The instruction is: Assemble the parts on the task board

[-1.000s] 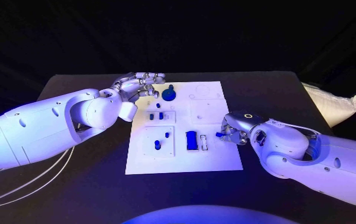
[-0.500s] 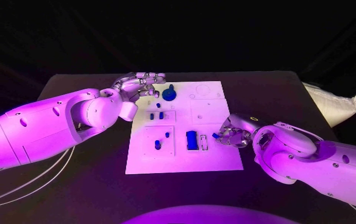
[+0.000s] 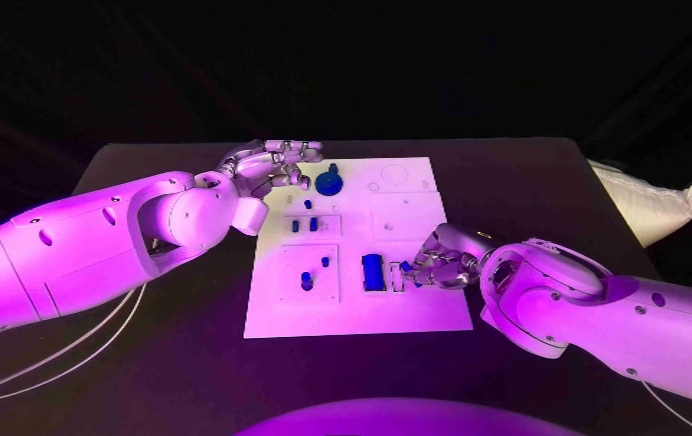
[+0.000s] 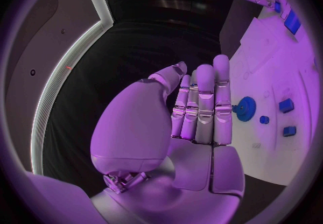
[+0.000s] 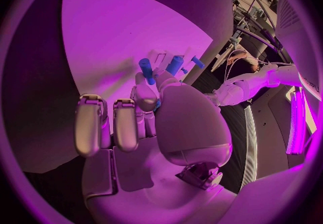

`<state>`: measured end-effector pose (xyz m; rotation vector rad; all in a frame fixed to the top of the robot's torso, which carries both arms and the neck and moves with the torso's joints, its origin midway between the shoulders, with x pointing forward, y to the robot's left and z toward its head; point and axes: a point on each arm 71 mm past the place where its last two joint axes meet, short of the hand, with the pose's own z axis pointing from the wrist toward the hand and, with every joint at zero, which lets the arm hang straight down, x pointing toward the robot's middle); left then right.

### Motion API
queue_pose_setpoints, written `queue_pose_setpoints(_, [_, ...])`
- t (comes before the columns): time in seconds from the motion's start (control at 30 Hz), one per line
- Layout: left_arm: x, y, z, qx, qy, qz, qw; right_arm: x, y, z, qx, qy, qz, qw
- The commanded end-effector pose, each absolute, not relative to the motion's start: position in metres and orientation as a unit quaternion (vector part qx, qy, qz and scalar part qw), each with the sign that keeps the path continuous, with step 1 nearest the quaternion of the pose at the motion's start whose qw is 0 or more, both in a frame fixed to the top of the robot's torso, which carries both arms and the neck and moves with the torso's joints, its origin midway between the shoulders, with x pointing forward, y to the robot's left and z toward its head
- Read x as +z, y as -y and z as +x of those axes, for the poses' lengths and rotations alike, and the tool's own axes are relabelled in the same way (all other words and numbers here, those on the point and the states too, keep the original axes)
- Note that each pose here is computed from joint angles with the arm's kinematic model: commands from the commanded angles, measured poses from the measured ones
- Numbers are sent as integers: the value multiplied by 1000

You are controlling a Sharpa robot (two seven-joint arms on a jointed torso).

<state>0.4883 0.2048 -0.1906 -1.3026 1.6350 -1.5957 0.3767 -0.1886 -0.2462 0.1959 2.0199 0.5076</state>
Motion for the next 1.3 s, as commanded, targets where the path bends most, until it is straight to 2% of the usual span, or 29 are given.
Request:
queue_pose_setpoints(0.03, [-189, -202, 488, -594, -602, -473, 247, -247, 186, 376, 216, -838, 96, 492])
queue_pose_setpoints(0.8, [-189, -202, 487, -594, -603, -473, 246, -254, 173, 376, 215, -857, 75, 462])
queue_pose_setpoints(1.3, [-190, -202, 487, -593, -604, -473, 245, -252, 173, 379, 211, -846, 64, 485])
